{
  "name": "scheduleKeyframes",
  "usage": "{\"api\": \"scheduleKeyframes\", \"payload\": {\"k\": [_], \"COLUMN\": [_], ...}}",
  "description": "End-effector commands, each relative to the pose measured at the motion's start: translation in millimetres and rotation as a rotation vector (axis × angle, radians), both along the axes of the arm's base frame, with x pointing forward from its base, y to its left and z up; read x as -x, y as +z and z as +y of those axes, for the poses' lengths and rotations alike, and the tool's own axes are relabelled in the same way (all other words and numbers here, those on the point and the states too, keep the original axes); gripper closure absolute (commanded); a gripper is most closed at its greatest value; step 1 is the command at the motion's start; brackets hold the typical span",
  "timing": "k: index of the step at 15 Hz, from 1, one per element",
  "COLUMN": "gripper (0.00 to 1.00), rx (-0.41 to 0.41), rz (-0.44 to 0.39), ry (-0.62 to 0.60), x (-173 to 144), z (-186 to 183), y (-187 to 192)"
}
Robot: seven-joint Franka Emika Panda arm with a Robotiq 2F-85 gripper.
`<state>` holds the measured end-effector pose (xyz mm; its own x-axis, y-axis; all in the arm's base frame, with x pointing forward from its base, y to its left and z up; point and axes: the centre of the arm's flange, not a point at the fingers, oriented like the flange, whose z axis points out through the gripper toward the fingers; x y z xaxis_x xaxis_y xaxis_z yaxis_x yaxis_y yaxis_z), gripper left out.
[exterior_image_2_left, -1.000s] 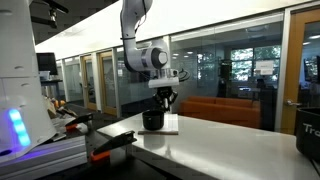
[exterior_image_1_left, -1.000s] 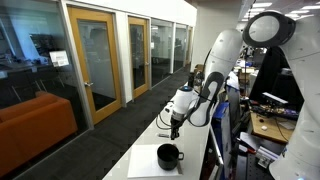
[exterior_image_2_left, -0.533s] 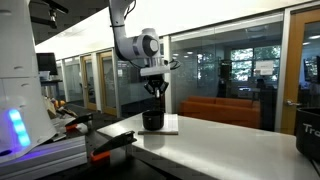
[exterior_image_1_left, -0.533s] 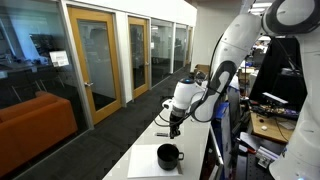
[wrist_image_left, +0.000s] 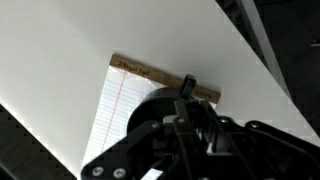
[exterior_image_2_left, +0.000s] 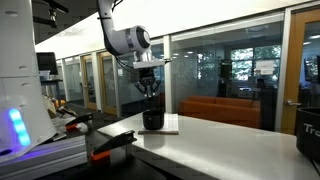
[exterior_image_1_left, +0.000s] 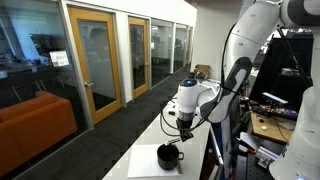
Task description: Pick up the marker and put it in the cup
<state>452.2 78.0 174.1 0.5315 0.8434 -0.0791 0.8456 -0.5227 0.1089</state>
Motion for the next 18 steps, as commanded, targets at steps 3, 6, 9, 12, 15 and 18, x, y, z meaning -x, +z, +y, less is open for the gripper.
{"api": "scheduleKeyframes", "payload": {"k": [3, 6, 9, 12, 15, 18], "gripper": [0.95, 0.95, 0.95, 0.95, 0.95, 0.95], "rx": [0.164, 0.214, 0.258, 0.297, 0.324, 0.363], "rz": [-0.042, -0.048, -0.042, -0.018, 0.011, 0.033], "ry": [0.116, 0.151, 0.173, 0.189, 0.199, 0.212], "x": [6, 8, 10, 14, 15, 12], "z": [-1, -1, -2, -3, -4, -3], "y": [7, 1, -11, -28, -47, -62]}}
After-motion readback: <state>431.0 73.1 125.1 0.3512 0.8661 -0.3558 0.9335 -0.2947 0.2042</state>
